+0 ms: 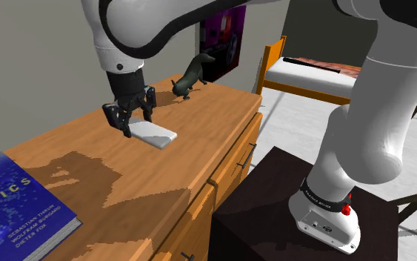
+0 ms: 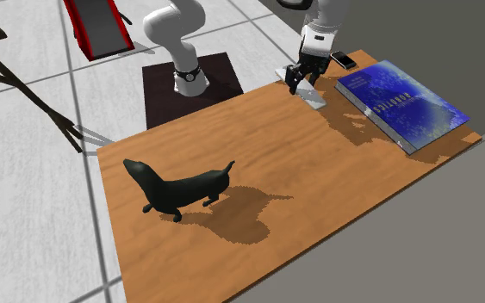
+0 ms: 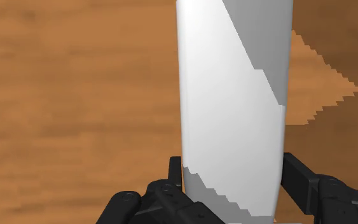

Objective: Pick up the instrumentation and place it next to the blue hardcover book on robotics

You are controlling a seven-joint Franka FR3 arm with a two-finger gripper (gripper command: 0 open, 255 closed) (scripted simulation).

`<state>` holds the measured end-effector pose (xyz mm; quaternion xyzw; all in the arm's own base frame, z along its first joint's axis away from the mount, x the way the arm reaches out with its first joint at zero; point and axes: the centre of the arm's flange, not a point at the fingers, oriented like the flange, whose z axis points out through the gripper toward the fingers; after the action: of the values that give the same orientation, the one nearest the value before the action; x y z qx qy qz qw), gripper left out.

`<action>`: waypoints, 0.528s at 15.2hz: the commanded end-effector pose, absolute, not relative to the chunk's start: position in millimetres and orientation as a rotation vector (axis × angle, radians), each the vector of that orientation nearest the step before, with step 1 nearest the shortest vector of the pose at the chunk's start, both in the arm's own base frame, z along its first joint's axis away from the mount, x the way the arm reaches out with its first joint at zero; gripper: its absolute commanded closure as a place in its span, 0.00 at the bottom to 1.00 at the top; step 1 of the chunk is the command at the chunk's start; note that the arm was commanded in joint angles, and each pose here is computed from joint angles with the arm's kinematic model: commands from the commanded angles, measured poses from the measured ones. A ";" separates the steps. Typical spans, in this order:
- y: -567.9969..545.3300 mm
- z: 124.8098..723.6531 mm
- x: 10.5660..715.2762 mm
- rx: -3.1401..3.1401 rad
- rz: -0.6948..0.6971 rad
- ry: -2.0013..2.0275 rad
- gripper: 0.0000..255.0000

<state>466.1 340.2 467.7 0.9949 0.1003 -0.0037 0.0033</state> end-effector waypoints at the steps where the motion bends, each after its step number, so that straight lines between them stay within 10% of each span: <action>1: 361.8 467.1 447.7 3.119 -0.011 0.313 1.00; 8: 395.4 446.3 415.2 3.119 -0.011 0.313 1.00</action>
<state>415.6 395.7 452.1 0.9950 0.1000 -0.0038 0.0034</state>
